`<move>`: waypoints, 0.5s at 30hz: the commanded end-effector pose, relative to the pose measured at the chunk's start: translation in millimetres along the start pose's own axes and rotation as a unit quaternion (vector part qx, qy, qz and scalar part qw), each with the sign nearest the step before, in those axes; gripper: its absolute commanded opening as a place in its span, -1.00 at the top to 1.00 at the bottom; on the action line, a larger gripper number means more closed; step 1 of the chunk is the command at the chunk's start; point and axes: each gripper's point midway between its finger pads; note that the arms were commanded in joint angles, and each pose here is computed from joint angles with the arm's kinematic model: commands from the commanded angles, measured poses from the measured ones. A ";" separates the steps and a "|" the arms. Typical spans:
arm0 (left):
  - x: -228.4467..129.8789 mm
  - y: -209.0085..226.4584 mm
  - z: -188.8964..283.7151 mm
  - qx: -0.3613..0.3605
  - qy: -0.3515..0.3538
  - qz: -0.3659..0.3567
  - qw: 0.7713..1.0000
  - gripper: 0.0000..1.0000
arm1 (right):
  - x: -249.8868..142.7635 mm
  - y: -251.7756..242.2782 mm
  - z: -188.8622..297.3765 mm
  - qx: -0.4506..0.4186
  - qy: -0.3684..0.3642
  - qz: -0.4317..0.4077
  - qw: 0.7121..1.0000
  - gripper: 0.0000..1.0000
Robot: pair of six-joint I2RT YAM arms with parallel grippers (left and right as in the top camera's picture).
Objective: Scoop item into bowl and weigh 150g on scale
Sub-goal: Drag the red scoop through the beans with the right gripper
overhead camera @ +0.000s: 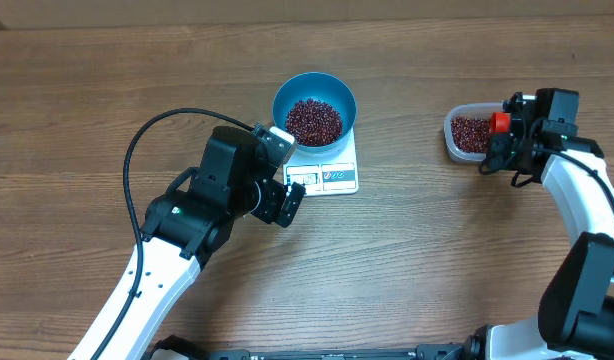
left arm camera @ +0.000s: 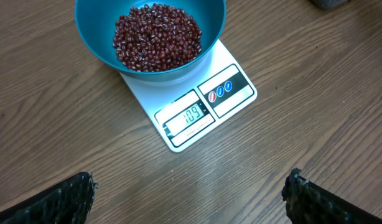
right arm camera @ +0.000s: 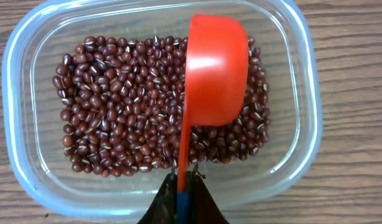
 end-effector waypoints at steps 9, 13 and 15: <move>0.2 -0.5 -1.5 -0.003 0.000 0.006 1.000 -0.99 | -17.2 15.7 -11.5 0.053 0.040 -0.007 0.998 0.93; 0.2 -0.5 -1.5 -0.003 0.000 0.006 1.000 -0.99 | -22.5 25.0 -9.8 0.080 0.051 -0.008 0.995 0.92; 0.2 -0.5 -1.5 -0.003 0.000 0.006 1.000 -0.99 | -25.7 30.3 -8.5 0.096 0.058 -0.009 0.994 0.93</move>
Point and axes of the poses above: each gripper's point midway between its finger pads, its own z axis back along the fingers, its own y axis along the line the jaws close on, x = y × z, and after that the axes turned 10 degrees about -z, right-handed
